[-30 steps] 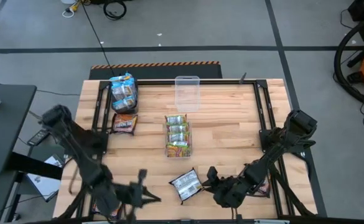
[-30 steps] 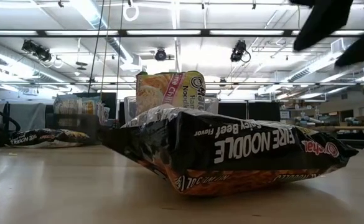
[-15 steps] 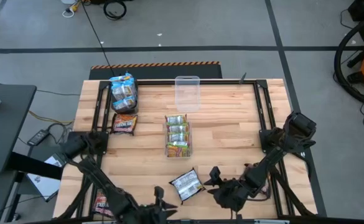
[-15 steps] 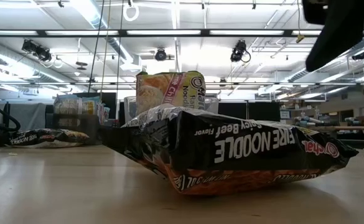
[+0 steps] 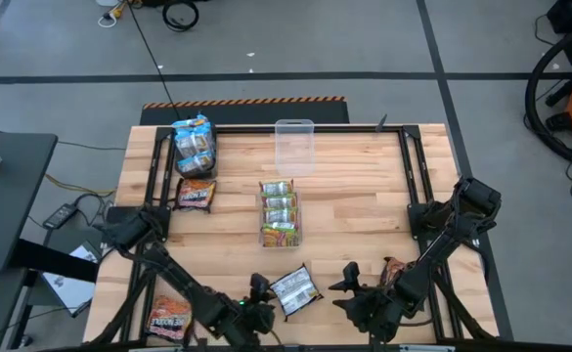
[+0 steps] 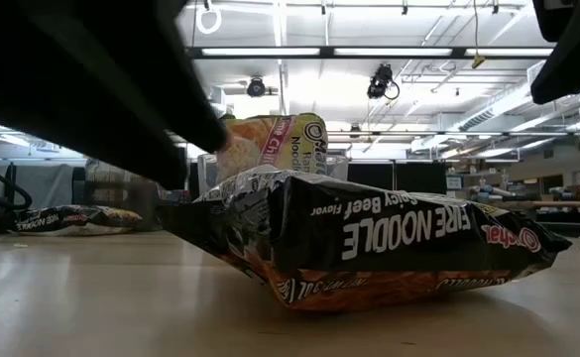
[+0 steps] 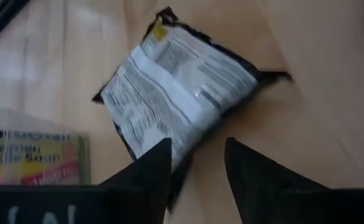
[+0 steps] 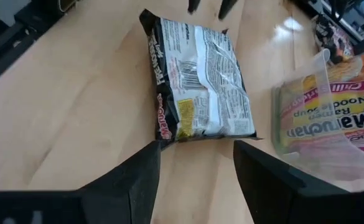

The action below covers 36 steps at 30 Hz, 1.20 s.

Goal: Sort Maruchan noodles
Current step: Put the black noodle pack into the top transparent bin

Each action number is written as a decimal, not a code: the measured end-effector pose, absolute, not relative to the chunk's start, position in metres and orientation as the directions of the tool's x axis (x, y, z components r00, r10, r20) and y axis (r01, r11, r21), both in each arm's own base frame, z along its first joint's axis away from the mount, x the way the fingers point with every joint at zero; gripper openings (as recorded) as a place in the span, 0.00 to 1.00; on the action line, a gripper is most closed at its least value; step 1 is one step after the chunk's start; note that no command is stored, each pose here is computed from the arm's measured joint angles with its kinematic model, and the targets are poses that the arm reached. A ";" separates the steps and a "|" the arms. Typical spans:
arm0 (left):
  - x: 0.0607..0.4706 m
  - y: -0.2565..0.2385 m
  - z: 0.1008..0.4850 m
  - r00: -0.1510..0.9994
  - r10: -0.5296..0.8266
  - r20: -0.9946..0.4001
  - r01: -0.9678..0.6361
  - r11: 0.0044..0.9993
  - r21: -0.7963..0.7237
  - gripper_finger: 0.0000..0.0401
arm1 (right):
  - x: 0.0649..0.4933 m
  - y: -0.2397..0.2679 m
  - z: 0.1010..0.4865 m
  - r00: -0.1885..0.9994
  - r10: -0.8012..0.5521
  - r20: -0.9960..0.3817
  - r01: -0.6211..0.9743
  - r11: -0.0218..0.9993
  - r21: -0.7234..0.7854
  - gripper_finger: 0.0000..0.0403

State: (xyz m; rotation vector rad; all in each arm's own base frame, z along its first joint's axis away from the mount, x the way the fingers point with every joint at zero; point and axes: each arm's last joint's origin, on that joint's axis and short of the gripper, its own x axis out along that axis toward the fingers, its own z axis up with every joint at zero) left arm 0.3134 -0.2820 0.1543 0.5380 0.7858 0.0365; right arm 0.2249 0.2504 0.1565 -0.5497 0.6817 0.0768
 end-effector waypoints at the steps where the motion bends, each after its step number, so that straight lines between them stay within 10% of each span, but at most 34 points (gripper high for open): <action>1: 0.316 -0.280 0.153 0.712 0.233 -0.662 0.172 0.857 0.486 0.39 | 0.225 0.250 0.156 0.778 -0.110 -0.619 -0.240 0.858 -0.454 0.52; 36: 0.356 -0.271 0.121 0.789 0.261 -0.557 0.401 0.468 0.787 0.39 | 0.222 0.247 0.158 0.780 -0.155 -0.607 -0.164 0.884 -0.437 0.51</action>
